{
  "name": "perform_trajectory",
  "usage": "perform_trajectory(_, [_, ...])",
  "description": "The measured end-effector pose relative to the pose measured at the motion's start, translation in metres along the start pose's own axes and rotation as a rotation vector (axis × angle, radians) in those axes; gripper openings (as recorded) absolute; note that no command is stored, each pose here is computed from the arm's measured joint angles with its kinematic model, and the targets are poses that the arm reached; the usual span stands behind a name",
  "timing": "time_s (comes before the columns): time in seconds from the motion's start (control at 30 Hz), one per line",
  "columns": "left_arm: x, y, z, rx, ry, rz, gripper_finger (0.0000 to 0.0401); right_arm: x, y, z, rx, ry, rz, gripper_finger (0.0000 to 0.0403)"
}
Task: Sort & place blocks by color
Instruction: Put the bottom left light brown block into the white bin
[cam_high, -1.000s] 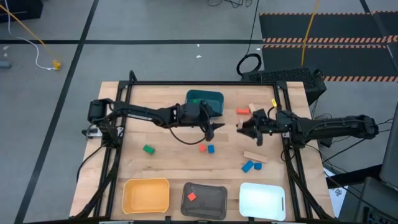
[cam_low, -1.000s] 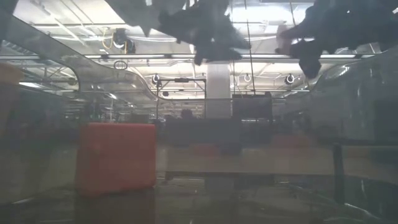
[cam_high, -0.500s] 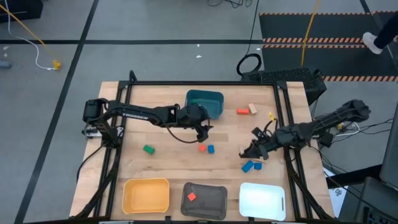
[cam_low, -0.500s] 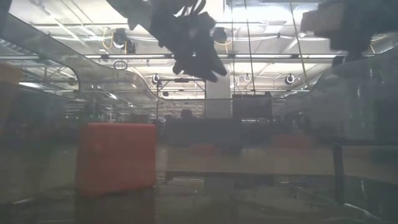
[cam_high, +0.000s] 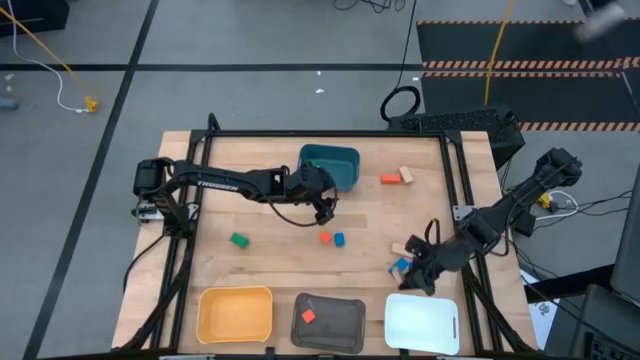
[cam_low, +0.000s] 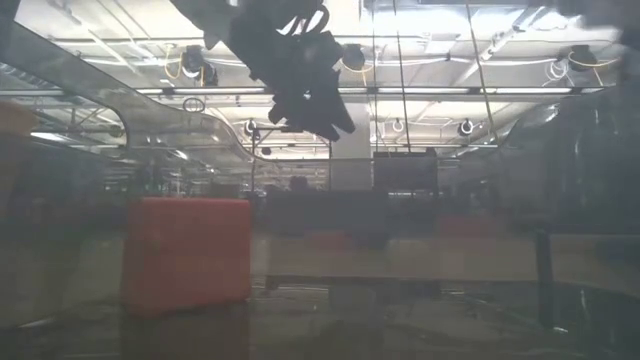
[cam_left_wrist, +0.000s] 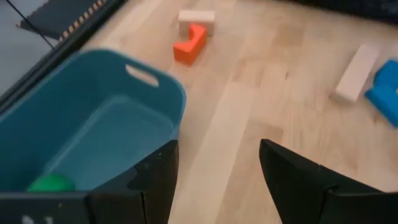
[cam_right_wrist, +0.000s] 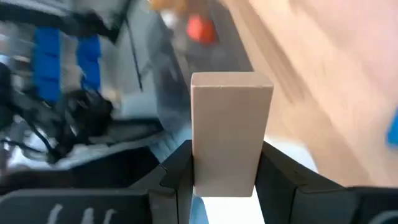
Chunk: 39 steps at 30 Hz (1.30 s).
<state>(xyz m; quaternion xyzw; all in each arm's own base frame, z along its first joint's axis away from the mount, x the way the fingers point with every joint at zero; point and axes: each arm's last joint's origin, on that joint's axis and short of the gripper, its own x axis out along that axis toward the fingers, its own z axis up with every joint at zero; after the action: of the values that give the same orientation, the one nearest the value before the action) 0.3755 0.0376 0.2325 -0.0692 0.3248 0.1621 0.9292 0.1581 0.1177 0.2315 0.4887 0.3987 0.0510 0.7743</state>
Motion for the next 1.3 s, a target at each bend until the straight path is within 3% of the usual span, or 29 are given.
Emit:
perform_trajectory(0.1, [-0.006, 0.002, -0.007, 0.0, 0.085, 0.009, 0.0225, 0.005, -0.001, -0.011, 0.046, 0.058, -0.031, 0.0114])
perform_trajectory(0.37, [-0.053, 0.0, -0.017, -0.042, 0.285, -0.009, 0.0225, 0.015, 0.007, -0.035, 0.151, 0.146, 0.013, 0.0114])
perform_trajectory(0.63, [-0.092, -0.008, -0.01, -0.028, 0.224, -0.015, 0.0225, 0.03, 0.001, -0.054, 0.248, 0.2, -0.077, 0.0147])
perform_trajectory(0.93, [-0.099, -0.011, -0.011, 0.018, 0.223, -0.013, 0.0225, 0.048, -0.003, -0.06, 0.316, 0.246, -0.122, 0.0132])
perform_trajectory(1.3, [-0.099, -0.01, -0.014, 0.03, 0.25, 0.012, 0.0225, 0.05, -0.001, -0.06, 0.357, 0.221, -0.095, 0.0211])
